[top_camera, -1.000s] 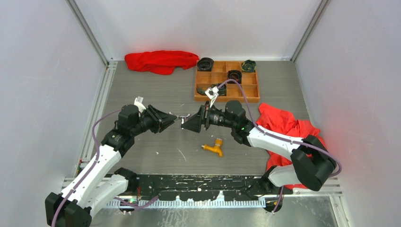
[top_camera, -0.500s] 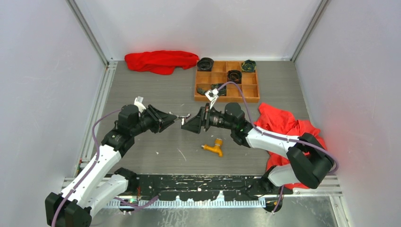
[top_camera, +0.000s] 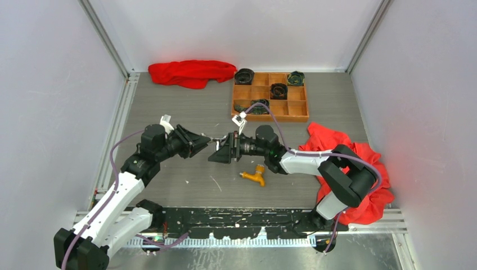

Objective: Install the water faucets

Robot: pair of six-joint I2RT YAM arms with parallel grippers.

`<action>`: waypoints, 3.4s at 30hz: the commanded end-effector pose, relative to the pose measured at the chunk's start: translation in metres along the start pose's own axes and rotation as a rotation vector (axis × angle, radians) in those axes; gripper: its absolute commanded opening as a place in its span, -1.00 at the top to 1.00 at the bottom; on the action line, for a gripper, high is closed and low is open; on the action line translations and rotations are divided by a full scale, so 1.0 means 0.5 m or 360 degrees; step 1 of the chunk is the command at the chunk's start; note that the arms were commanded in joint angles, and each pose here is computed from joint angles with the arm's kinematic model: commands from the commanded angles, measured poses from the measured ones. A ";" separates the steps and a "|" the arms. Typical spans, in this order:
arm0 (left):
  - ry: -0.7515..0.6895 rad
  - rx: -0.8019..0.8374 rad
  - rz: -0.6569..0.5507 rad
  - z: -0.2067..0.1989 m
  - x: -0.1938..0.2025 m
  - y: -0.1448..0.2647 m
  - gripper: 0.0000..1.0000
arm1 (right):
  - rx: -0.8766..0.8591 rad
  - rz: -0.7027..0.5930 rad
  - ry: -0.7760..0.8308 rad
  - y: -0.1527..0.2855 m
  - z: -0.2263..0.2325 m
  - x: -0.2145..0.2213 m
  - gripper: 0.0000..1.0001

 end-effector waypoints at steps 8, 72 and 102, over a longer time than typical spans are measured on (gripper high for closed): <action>-0.0101 0.0192 -0.0021 -0.041 -0.006 0.006 1.00 | -0.0580 -0.0194 0.0204 0.033 0.135 -0.054 -1.00; -0.0177 0.0257 0.0003 -0.062 -0.002 0.025 1.00 | 0.0292 -0.0576 0.0597 0.106 0.130 -0.124 -1.00; -0.0164 0.0388 0.0321 -0.125 -0.002 0.015 1.00 | -0.0101 -0.0396 0.2079 0.197 0.162 -0.070 -0.62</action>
Point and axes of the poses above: each gripper's point midway between its finger pads, its own y axis back along the fingers, its own z axis along the line the jaws close on, x = y × z, the point moved 10 cm from there along y, back along the fingers
